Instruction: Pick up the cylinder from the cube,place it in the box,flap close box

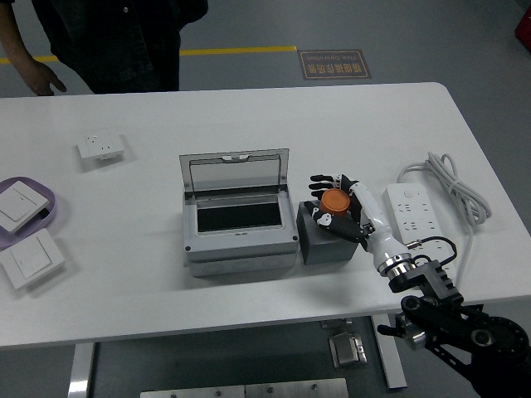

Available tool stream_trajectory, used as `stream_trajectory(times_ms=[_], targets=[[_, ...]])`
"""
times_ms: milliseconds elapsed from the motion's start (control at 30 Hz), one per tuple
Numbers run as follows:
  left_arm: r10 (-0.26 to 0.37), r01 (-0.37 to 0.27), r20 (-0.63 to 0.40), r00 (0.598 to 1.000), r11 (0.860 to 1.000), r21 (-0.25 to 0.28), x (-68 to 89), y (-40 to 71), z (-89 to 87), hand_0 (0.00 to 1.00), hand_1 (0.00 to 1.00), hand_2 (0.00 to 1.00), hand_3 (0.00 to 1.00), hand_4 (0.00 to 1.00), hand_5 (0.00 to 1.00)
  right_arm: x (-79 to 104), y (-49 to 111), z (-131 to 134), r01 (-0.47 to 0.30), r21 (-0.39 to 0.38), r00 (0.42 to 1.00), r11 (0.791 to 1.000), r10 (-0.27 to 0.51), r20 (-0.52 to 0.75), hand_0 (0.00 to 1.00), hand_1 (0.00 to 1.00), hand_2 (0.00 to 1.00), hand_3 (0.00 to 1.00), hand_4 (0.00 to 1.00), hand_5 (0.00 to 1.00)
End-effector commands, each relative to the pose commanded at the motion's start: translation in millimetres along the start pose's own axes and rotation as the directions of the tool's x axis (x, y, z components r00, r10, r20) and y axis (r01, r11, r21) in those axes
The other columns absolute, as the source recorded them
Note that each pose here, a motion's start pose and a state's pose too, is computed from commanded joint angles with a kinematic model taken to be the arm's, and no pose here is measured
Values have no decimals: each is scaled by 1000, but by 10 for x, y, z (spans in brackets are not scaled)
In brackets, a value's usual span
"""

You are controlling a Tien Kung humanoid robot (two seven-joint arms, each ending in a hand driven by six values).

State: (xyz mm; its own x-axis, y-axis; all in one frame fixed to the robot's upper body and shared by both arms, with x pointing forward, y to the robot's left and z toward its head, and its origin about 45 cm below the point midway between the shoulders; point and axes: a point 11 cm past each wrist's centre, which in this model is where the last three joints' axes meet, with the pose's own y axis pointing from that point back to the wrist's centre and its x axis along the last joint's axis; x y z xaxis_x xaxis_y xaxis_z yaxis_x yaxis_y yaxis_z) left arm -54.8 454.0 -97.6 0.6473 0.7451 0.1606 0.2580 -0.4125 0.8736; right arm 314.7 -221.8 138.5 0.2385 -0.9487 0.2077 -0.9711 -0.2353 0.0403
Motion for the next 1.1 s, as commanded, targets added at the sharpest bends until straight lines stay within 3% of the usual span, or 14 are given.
stream_trajectory(times_ms=[1067,1100], targets=[[24,-24,1,1000,1000,-17,53,3,14,634,621,544,629,700,342,-10,-7,42,13,-20,1000,1000,-12,10,675,634,624,630,514,2],[25,-25,1,1000,1000,-18,53,2,13,634,621,543,629,700,341,-15,-5,41,15,-21,1000,1000,-15,11,716,626,575,584,300,2]])
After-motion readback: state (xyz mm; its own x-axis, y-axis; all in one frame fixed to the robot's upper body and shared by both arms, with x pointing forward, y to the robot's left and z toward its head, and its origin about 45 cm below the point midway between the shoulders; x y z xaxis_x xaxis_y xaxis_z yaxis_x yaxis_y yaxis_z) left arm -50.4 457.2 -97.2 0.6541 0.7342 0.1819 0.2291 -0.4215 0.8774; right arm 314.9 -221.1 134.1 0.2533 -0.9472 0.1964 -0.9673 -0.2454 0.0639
